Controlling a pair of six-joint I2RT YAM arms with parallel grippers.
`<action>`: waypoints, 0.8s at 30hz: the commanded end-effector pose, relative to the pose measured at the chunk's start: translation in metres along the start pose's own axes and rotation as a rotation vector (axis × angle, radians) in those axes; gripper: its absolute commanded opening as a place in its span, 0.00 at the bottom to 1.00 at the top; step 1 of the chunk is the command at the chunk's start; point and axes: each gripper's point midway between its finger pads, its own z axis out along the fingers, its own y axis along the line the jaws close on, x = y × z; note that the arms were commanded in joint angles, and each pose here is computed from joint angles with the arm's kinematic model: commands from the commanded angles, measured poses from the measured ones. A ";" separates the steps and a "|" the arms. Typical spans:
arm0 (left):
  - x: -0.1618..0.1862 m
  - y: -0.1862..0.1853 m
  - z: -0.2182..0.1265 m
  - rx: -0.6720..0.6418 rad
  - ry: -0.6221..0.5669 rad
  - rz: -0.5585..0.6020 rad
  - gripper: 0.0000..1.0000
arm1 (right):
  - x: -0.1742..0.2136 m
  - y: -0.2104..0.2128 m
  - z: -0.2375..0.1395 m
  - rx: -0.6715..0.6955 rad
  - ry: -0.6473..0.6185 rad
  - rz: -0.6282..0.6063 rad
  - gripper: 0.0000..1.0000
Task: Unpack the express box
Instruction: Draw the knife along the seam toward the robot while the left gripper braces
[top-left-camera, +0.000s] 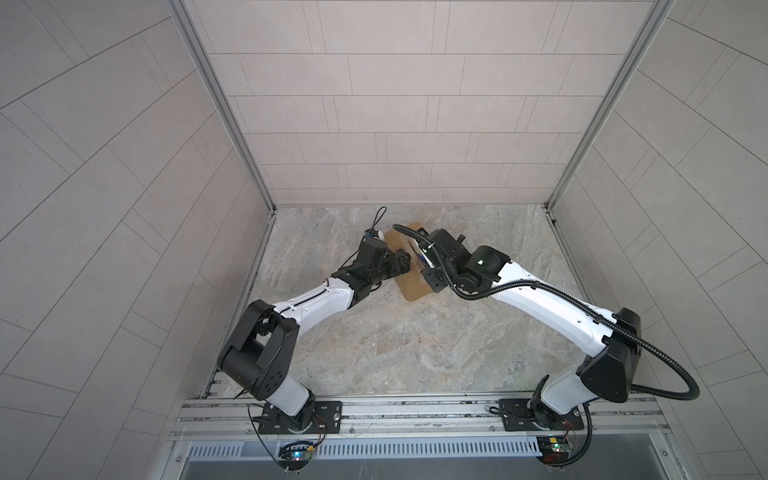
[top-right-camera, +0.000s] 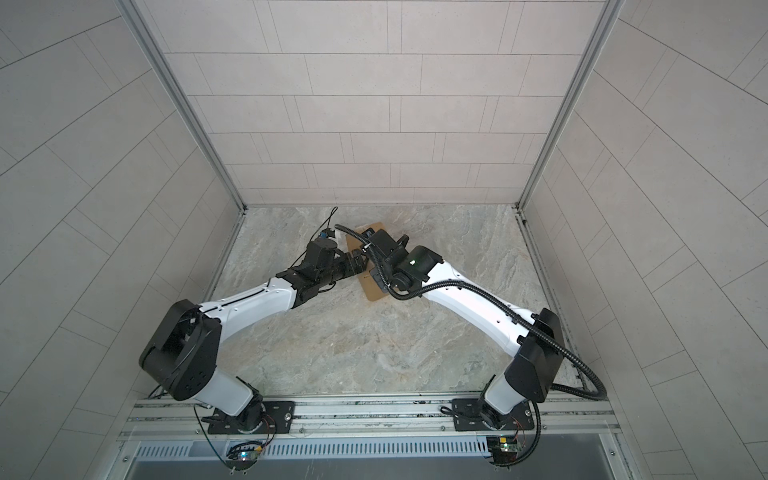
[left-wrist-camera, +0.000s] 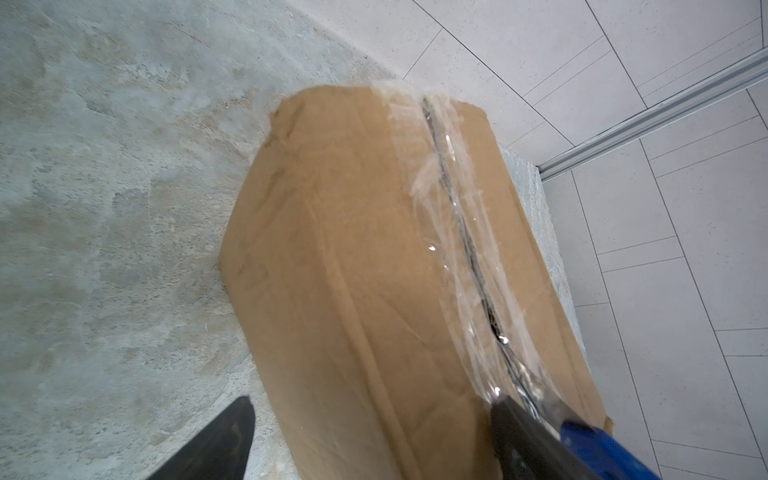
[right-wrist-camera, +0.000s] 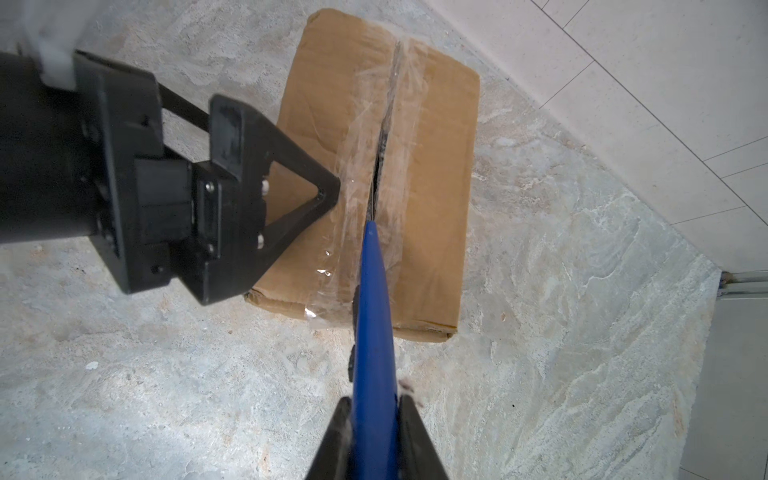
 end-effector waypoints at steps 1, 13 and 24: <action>0.012 0.030 0.003 -0.109 0.038 -0.016 0.91 | 0.021 -0.008 -0.024 -0.006 0.056 -0.039 0.00; 0.011 0.029 0.002 -0.097 0.036 -0.026 0.91 | 0.032 0.004 -0.016 -0.057 0.082 -0.017 0.00; -0.001 0.015 -0.013 -0.045 0.002 -0.032 0.92 | 0.004 0.021 0.007 -0.097 0.051 -0.051 0.00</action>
